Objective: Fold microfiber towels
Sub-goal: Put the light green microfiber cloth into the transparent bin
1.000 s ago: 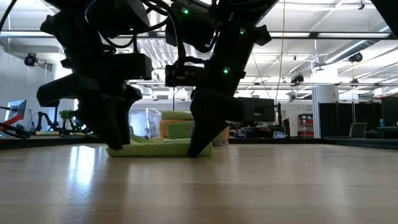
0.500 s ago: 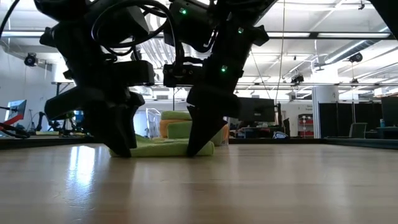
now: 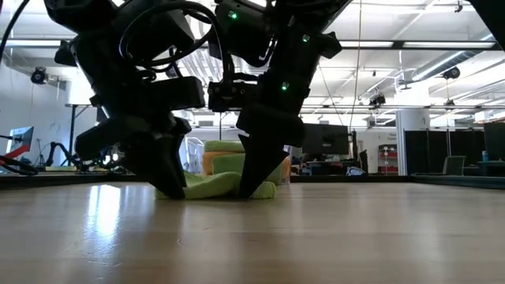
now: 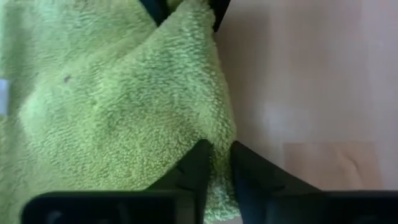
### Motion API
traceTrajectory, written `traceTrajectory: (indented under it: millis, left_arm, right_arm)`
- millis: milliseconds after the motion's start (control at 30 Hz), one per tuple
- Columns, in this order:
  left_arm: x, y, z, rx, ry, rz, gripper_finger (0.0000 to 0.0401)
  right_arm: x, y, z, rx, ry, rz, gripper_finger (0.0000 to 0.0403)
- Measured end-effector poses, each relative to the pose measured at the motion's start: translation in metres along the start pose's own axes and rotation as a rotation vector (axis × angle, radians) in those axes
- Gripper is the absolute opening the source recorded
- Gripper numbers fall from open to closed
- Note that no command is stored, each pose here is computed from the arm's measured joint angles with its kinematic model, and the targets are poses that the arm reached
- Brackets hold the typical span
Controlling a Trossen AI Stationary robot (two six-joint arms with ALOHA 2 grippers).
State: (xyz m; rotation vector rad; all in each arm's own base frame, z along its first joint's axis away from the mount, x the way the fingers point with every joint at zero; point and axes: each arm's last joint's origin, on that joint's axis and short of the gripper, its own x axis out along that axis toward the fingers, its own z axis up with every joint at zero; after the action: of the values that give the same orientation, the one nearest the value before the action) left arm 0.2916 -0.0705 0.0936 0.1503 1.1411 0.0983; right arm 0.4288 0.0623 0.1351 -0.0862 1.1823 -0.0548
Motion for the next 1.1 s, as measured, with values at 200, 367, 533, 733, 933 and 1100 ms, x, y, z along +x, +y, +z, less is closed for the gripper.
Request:
traceTrajectory:
  millis: [200,367,533,733,933,1100]
  left_arm:
    - [-0.004,0.002,0.002,0.008,-0.028,0.038,0.0005]
    - [-0.011,0.003,0.009,0.040,-0.074,0.051,0.0006]
    - [-0.030,0.007,0.016,0.020,-0.140,0.040,0.0006]
    - [-0.063,0.018,0.025,0.037,-0.217,0.059,0.0006]
    - [-0.093,0.031,0.027,0.017,-0.285,0.097,0.0006]
    - [-0.126,0.041,0.029,0.052,-0.394,0.104,0.0006]
  right_arm:
    - [0.000,0.001,-0.001,0.020,0.015,0.020,0.0062]
    - [-0.004,0.001,-0.001,0.065,0.021,0.048,0.0016]
    - [-0.021,-0.001,0.001,0.105,0.010,0.054,0.0011]
    - [-0.047,-0.007,0.005,0.116,-0.034,0.060,0.0010]
    - [-0.079,-0.017,0.009,0.163,-0.089,0.075,0.0010]
    - [-0.103,-0.026,0.012,0.202,-0.151,0.087,0.0009]
